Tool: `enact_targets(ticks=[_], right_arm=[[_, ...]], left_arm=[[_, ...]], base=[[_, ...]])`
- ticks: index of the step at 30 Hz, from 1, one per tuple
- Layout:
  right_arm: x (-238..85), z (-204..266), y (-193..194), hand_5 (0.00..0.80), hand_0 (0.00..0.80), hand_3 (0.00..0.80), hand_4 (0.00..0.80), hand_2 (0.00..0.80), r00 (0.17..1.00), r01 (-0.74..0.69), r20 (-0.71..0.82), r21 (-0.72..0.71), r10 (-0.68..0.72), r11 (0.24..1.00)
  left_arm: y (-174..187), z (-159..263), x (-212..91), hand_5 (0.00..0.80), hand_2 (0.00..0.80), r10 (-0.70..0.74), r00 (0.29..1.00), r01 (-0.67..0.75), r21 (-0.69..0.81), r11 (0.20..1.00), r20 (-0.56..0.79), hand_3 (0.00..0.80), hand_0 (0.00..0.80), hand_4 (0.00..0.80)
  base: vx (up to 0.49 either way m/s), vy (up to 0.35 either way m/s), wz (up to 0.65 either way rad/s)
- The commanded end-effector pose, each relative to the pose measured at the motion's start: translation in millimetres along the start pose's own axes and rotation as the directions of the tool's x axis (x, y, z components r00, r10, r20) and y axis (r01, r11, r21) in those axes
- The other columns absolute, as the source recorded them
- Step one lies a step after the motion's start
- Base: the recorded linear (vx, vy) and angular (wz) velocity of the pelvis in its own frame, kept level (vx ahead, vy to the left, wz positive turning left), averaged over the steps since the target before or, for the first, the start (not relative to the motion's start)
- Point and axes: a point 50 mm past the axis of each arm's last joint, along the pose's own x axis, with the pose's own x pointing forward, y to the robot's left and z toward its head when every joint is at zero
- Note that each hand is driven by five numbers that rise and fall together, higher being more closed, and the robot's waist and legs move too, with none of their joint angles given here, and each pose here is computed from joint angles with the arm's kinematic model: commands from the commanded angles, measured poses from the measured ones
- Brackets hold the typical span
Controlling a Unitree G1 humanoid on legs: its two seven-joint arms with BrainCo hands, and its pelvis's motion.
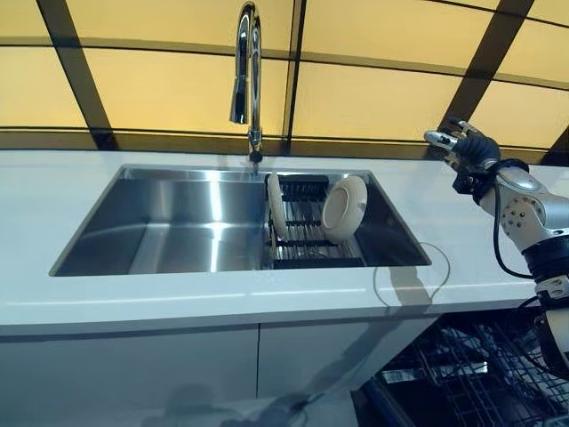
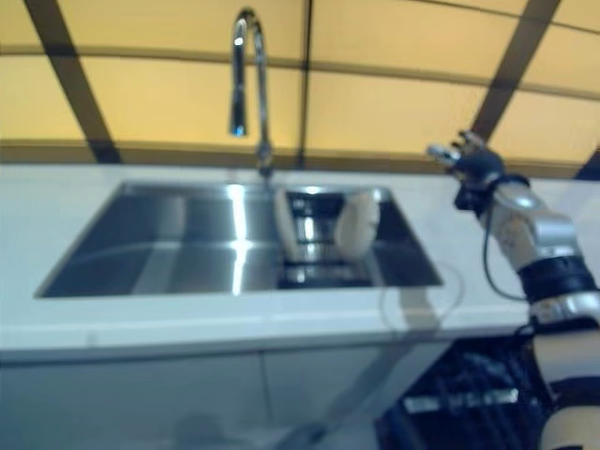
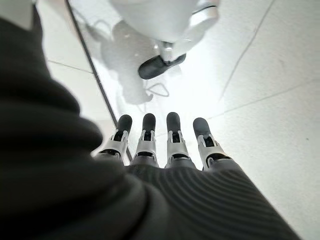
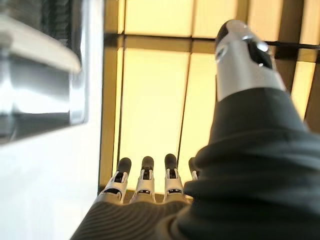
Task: Take plates into dishwasher
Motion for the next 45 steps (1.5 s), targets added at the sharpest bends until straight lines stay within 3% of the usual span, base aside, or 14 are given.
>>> enact_targets(ticks=[1,10,18,29,45], right_arm=[[-2.7,38.2,-20.6,0.0,0.0,0.0,0.0,0.0,0.994,0.076,0.087,-0.07,-0.07,0.995],[1.2,38.5,-24.6,0.0,0.0,0.0,0.0,0.0,0.998,0.068,0.01,-0.153,-0.067,0.986],[4.9,24.6,-3.4,0.0,0.0,0.0,0.0,0.0,0.999,-0.014,-0.049,-0.163,0.006,0.987],[6.6,23.8,23.0,0.0,0.0,0.0,0.0,0.0,0.998,-0.07,-0.005,-0.11,0.07,0.991],[5.6,22.9,68.0,0.0,0.0,0.0,0.0,0.0,0.988,-0.157,-0.016,-0.169,0.157,0.973]], left_arm=[[10.6,6.7,-2.0,0.0,0.0,0.027,1.0,-0.027,-0.011,1.0,-0.007,0.0,0.0,0.0],[-5.6,-7.3,1.8,0.0,0.0,0.001,1.0,0.0,0.031,1.0,-0.03,0.0,0.0,0.0],[-6.7,-8.7,1.9,0.0,0.0,-0.001,1.0,0.001,0.019,1.0,-0.019,0.0,0.0,0.0],[-4.3,9.9,1.0,0.0,0.0,0.011,0.999,-0.011,-0.001,1.0,0.039,0.0,0.0,0.0],[-11.6,10.5,2.4,0.0,0.0,0.011,0.999,-0.01,-0.029,1.0,0.033,0.0,0.0,0.0]], base=[[0.024,-0.09,0.05],[0.063,-0.046,0.03],[0.03,-0.004,-0.04],[-0.029,-0.006,0.02],[0.006,0.001,0.0]])
